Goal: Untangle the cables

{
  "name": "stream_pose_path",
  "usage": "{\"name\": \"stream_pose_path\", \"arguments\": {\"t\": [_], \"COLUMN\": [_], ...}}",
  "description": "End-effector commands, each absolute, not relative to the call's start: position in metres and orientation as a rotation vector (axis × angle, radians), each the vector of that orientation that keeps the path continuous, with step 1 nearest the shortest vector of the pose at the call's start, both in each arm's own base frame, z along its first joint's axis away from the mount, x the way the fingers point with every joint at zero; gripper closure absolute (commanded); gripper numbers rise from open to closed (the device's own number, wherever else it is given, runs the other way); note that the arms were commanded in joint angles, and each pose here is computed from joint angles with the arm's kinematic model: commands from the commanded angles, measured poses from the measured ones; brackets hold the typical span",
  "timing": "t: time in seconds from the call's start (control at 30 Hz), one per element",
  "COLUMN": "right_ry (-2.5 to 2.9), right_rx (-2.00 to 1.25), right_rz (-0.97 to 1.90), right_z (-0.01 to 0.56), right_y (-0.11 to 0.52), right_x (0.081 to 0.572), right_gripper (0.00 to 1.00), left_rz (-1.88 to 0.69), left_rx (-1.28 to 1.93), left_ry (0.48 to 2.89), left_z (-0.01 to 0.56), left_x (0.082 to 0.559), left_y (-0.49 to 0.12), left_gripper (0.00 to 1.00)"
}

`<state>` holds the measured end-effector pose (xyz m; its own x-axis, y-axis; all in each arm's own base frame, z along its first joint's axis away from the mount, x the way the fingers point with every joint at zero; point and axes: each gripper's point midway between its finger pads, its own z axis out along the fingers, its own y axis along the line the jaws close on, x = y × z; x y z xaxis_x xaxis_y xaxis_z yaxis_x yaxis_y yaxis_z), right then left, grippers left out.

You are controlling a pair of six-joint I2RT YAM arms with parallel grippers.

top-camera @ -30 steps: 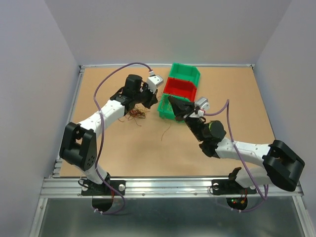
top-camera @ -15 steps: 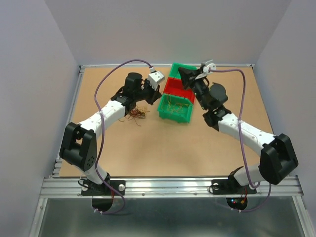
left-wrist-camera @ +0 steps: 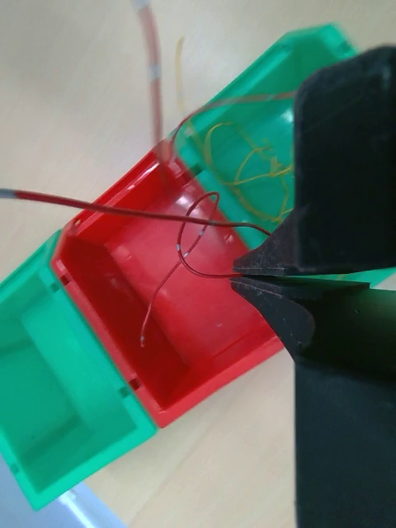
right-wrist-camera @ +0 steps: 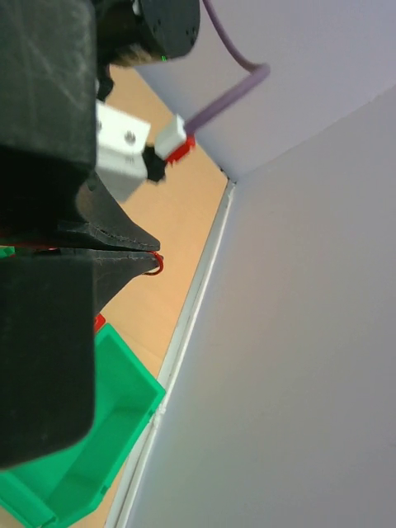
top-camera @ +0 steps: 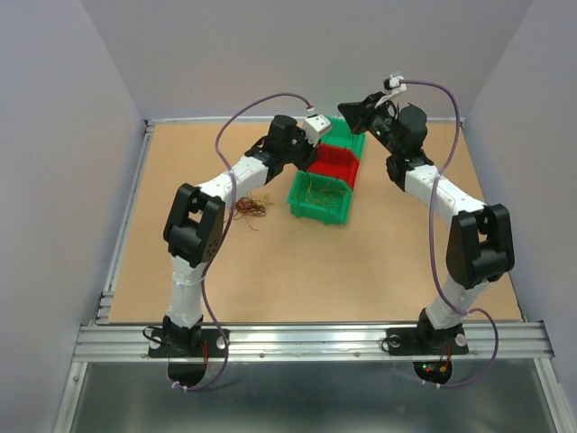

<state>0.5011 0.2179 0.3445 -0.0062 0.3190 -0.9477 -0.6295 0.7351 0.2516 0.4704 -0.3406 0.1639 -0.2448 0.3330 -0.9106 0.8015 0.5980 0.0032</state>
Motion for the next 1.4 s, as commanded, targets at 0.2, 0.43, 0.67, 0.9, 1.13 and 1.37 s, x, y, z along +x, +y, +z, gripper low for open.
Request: {"name": "stream_pose_path", "arguments": {"t": [0.2,0.43,0.67,0.9,1.13,1.37], "right_ry": [1.305,1.288,1.266,1.287,1.354,1.470], "right_rx": [-0.468,-0.470,-0.470,-0.542,-0.648,-0.690], "right_rz": [0.822,0.926,0.996,1.012,1.023,1.163], "right_z": [0.344,0.322,0.313,0.290,0.240,0.178], "right_y": [0.234,0.224,0.219,0.224,0.231,0.241], "right_x": [0.527,0.553,0.569,0.558,0.529,0.515], "right_gripper": [0.99,0.99,0.99,0.99,1.00,0.99], "left_rz": [-0.394,-0.409,-0.538,-0.537,-0.530,-0.523], "left_rx": [0.947,0.896,0.798,0.739,0.725,0.737], "left_ry": [1.922,1.903,1.868,1.713,1.681,1.658], "left_z": [0.149,0.166,0.193,0.246,0.266,0.263], "left_x": [0.529,0.511,0.496,0.472,0.453,0.432], "left_y": [-0.352,-0.340,-0.327,-0.301,-0.283,-0.272], "left_gripper": [0.87,0.65,0.57,0.45,0.45,0.45]}}
